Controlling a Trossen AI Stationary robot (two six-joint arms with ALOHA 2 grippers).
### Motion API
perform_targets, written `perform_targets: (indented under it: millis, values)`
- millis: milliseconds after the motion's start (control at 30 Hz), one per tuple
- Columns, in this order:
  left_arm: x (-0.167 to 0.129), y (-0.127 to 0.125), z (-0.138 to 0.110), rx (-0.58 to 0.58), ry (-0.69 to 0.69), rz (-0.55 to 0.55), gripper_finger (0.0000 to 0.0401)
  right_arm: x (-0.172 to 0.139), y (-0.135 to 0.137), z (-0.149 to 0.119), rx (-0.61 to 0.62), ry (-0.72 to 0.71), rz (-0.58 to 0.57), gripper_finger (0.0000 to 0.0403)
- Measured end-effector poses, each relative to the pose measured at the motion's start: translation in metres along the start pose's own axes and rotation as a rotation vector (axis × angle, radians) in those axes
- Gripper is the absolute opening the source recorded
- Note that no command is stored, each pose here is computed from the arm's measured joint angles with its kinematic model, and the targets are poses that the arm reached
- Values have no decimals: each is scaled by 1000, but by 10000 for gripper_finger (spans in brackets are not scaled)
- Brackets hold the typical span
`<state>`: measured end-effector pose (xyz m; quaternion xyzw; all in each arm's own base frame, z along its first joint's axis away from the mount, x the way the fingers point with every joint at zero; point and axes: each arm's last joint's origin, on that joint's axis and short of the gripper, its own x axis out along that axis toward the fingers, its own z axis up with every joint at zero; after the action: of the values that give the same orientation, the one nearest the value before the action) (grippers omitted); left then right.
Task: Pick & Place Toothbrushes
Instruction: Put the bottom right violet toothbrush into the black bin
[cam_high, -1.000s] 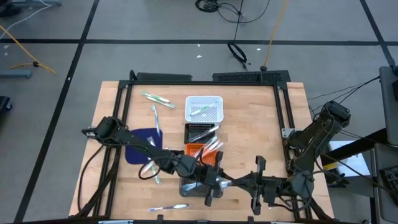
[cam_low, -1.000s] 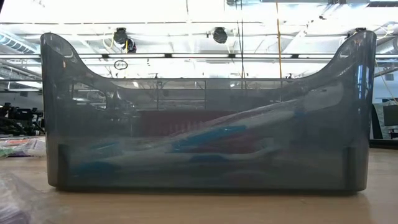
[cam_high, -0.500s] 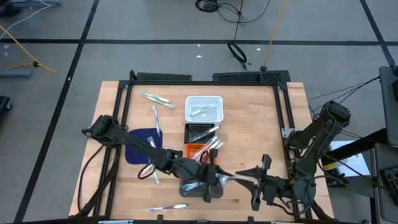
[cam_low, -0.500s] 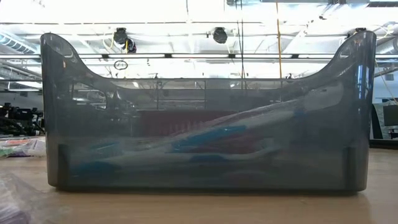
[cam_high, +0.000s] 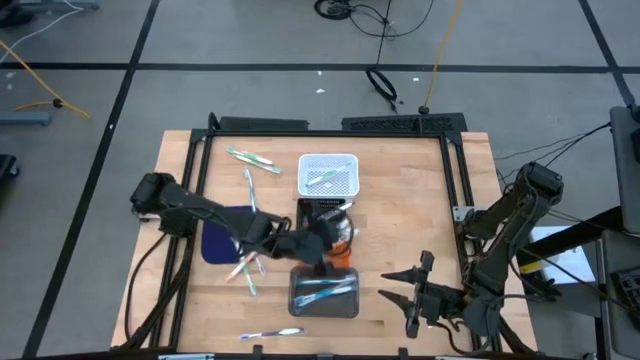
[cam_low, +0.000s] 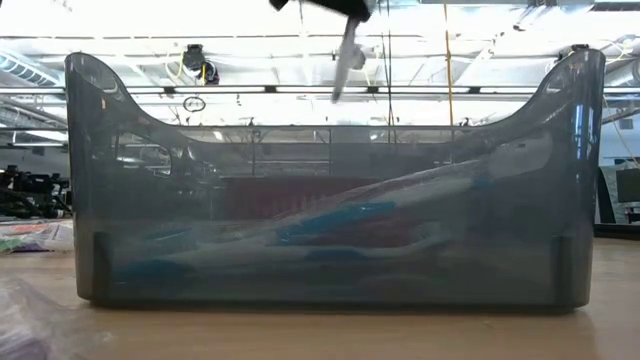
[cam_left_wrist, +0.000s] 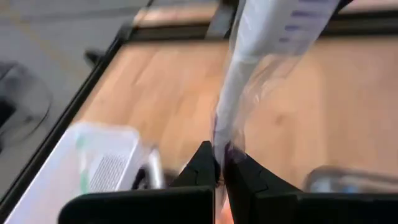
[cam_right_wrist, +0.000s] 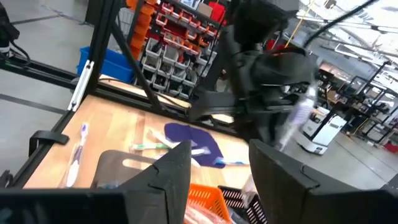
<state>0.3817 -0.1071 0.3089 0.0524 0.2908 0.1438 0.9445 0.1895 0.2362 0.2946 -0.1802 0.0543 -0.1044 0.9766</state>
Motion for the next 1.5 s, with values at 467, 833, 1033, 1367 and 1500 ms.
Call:
perform_targets:
  millis: [467, 833, 1033, 1367, 1500]
  values:
    - [34, 78, -25, -178, 299, 162, 4, 0, 1, -4, 27, -3, -1, 147]
    - [54, 109, -49, -378, 413, 121, 4, 0, 1, -4, 26, -3, -2, 142]
    - [65, 112, -65, -449, 431, 48, 4, 0, 1, -4, 26, -3, -2, 142]
    - [70, 117, -80, -495, 486, 37, 7, 0, 1, -4, 22, -3, -2, 141]
    - [72, 118, -76, -487, 434, 34, 11, 0, 1, -4, 22, -3, -2, 141]
